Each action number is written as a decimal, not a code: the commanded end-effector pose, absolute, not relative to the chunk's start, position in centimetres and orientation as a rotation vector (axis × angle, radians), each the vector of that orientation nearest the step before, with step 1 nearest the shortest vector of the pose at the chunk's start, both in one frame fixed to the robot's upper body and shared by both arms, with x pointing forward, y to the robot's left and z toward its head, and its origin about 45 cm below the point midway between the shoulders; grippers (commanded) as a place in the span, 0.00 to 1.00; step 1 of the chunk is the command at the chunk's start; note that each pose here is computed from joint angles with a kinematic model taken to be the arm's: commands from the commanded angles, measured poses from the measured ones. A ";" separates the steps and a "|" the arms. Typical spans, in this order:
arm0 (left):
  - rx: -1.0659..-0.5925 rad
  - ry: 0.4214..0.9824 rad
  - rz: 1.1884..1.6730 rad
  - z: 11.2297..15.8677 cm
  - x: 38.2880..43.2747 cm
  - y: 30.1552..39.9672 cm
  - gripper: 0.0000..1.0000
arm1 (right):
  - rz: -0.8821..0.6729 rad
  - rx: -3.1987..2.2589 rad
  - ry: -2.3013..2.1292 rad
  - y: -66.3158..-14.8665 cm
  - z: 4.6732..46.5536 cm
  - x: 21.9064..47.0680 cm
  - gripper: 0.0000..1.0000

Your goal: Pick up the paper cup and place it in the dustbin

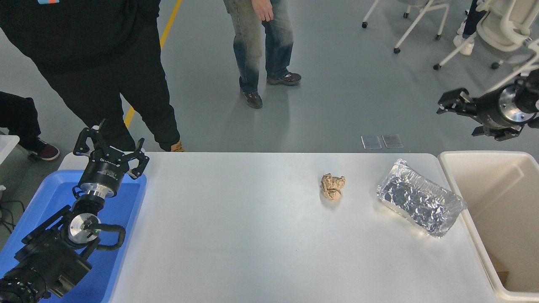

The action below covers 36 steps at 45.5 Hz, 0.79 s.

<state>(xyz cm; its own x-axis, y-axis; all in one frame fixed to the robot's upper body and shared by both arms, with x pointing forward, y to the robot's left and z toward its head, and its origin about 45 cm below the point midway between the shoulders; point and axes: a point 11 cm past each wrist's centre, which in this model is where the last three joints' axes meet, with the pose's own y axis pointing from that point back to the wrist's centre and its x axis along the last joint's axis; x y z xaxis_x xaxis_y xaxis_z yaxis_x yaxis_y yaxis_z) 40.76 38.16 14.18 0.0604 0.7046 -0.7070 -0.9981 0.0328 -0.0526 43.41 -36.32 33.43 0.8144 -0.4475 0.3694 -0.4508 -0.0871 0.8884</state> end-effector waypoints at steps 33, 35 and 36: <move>-0.638 0.583 1.431 14.16 40.76 38.17 0.99 | 0.135 1.682 -0.267 -26.8 37.6 40.3 1.00; -0.640 0.582 1.432 14.18 40.76 38.18 0.99 | 0.130 1.674 -0.260 -26.9 37.2 40.2 1.00; -0.638 0.583 1.431 14.16 40.76 38.17 0.99 | 0.129 1.669 -0.256 -27.0 37.0 40.2 1.00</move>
